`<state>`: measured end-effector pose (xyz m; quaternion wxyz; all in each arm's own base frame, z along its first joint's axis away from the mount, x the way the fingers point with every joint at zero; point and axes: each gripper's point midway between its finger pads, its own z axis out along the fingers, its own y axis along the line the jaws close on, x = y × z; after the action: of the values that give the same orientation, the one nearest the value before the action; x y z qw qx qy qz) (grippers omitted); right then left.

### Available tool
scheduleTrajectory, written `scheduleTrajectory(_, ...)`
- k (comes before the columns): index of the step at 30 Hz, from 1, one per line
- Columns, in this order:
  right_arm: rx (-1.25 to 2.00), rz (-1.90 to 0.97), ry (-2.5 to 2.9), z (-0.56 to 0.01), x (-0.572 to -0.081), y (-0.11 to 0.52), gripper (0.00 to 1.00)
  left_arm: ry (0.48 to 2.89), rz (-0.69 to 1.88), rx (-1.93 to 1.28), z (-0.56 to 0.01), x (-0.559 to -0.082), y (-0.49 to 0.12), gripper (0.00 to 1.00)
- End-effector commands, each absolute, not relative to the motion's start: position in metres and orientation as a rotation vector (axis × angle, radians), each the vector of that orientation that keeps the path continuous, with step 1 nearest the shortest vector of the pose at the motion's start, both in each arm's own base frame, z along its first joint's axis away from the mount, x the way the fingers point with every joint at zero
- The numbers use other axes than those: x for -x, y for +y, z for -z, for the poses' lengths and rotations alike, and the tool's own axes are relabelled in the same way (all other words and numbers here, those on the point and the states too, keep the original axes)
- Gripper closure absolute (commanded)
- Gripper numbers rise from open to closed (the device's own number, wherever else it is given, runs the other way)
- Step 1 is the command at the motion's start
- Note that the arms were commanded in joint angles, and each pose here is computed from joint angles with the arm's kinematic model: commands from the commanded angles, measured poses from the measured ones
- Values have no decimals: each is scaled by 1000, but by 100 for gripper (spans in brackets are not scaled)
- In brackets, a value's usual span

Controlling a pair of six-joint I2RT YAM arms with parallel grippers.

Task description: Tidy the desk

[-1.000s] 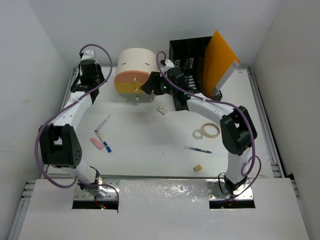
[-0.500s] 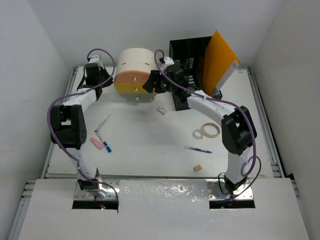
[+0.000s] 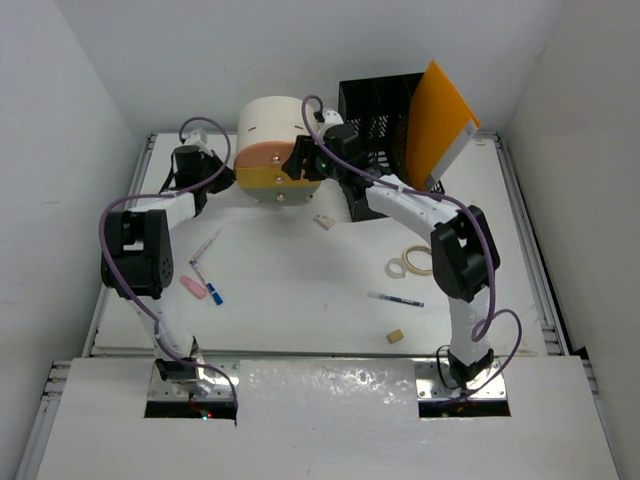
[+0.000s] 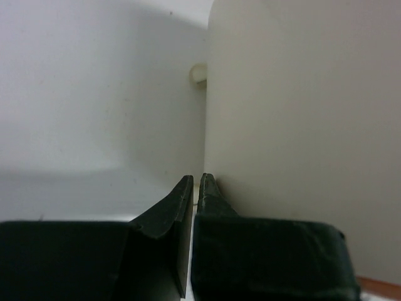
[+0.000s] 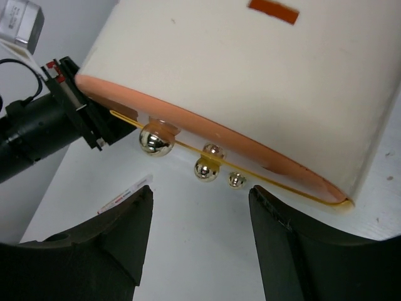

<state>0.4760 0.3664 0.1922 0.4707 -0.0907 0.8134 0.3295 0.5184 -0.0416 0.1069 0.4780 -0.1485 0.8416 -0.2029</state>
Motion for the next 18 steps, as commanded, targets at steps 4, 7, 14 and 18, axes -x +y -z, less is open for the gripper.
scheduleTrajectory(4,155,-897,1901,-218,-492,382,39,1951,560,301,-152,-512,-57,100)
scheduleTrajectory(7,142,-920,1877,-222,-496,385,39,1945,557,303,-154,-510,-57,100)
scheduleTrajectory(14,140,-910,1877,-220,-498,384,39,1951,558,304,-150,-512,-57,100)
scheduleTrajectory(18,175,-845,1889,-219,-498,377,39,1957,568,311,-145,-511,-57,100)
